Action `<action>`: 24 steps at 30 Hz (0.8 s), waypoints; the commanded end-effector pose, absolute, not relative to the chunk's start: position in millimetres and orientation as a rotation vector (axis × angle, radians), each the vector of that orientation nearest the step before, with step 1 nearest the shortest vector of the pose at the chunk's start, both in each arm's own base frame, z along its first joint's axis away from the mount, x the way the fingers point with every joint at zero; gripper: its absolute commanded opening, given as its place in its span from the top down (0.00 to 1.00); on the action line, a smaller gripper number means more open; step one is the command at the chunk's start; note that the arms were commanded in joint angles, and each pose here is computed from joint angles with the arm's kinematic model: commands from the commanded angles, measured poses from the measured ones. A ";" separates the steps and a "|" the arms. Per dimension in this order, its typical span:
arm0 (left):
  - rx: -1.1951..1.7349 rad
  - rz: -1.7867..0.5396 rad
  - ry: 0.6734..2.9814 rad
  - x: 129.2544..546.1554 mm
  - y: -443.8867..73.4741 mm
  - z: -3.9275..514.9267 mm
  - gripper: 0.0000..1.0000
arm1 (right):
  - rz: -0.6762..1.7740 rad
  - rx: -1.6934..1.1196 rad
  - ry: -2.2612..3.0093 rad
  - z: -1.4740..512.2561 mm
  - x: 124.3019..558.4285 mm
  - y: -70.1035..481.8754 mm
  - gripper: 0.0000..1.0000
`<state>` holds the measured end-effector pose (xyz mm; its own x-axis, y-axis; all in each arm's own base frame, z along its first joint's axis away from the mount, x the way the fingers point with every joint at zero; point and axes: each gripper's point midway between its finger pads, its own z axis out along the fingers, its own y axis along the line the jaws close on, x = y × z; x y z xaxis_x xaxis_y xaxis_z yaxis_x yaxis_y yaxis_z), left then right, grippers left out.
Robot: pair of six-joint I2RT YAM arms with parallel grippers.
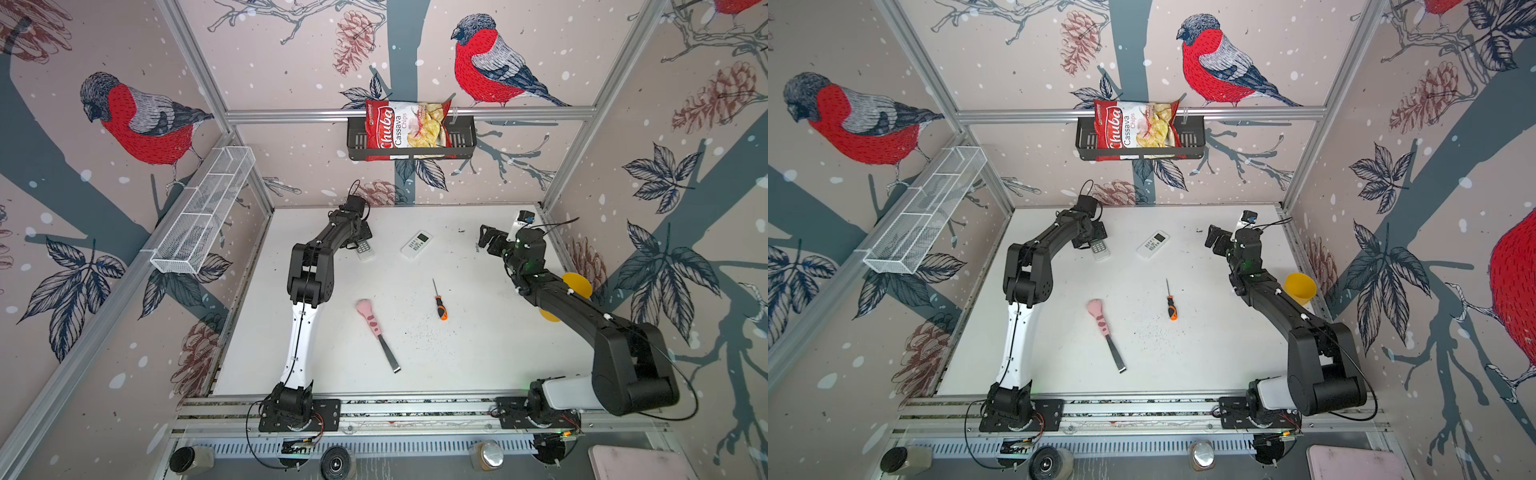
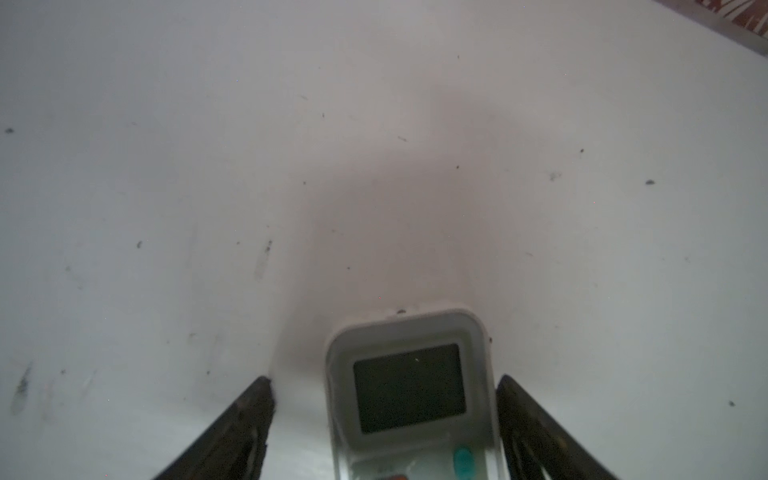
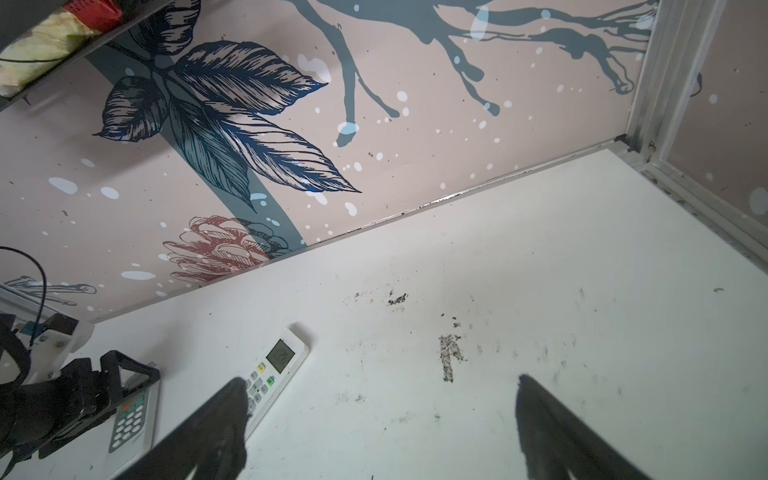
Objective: Unload the batteries from the remote control
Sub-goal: 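Grasp the farther white remote with the left gripper while the right arm rises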
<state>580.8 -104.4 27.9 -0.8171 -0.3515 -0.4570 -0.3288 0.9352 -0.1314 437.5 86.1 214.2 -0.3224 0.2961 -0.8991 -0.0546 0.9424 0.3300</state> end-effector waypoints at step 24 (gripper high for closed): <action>-0.456 0.014 2.733 562.1 -120.0 -7.1 0.47 | 0.417 0.161 1.850 222.2 434.5 91.2 0.00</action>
<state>589.8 -104.8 19.9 -0.8116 -0.3133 -0.4932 -0.3391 0.9399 -0.0390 434.3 90.8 214.8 -0.3357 0.3011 -0.8925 -0.0878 0.9334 0.3480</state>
